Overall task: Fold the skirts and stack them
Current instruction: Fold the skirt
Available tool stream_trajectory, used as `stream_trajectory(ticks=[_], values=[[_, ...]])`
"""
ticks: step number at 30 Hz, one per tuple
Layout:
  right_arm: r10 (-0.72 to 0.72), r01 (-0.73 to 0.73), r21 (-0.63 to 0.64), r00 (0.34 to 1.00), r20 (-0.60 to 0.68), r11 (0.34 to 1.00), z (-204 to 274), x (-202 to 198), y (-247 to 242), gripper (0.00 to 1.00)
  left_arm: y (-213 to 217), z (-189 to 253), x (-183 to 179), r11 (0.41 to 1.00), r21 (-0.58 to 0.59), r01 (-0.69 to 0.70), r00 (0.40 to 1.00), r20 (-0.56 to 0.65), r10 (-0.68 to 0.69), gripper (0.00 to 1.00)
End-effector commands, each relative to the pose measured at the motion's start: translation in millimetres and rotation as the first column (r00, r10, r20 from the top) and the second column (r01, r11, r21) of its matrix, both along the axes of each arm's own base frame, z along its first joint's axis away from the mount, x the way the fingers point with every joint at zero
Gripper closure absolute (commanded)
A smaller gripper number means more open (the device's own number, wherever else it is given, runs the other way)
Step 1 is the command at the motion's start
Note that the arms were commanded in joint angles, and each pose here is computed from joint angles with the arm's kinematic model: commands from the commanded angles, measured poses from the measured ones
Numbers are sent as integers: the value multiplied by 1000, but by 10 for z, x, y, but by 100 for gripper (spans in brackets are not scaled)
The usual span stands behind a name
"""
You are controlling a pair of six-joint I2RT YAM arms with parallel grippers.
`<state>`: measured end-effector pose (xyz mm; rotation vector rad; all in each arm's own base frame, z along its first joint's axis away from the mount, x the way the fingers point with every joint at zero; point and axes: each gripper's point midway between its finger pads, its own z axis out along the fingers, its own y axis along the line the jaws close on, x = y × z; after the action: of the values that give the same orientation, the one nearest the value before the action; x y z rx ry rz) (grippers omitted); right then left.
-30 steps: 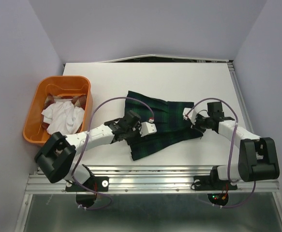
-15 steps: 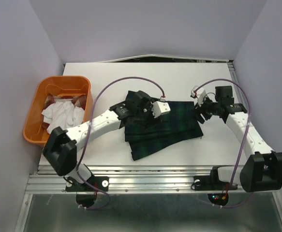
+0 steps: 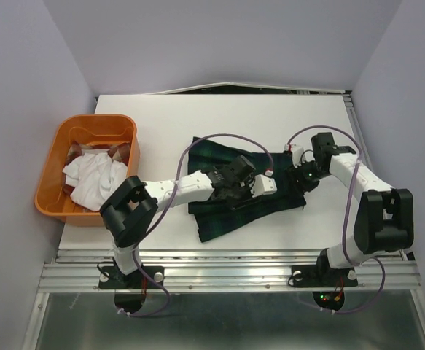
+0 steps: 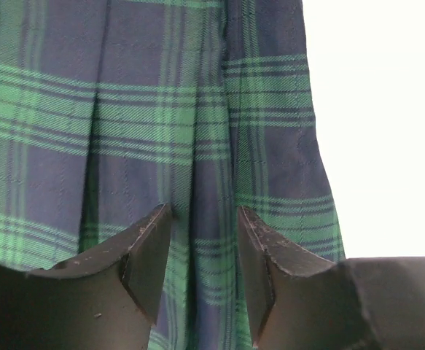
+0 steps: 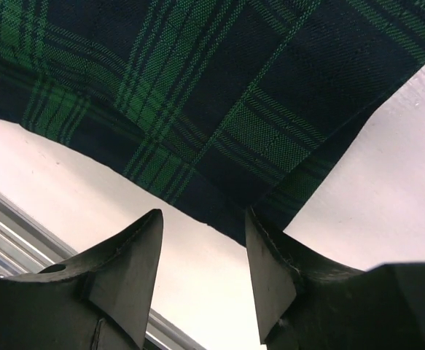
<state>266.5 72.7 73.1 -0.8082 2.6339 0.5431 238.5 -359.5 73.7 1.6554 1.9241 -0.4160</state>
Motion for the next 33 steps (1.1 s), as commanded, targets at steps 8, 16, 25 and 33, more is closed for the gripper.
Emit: stream_trajectory(ticks=[8,16,25,33], values=[[100,-116,37,950,296,993,630,833,206,50,294,171,-481,995,-59,82,995,-54,-85,58],[155,-150,-44,977,149,988,-116,983,279,56,725,-421,-27,988,127,-84,970,-216,110,79],[207,-205,-99,978,15,974,-469,313,91,59,804,-349,1345,958,139,-253,964,-46,261,88],[218,-217,21,976,-26,976,-189,-129,543,59,364,452,2415,910,-106,-401,914,18,405,85]])
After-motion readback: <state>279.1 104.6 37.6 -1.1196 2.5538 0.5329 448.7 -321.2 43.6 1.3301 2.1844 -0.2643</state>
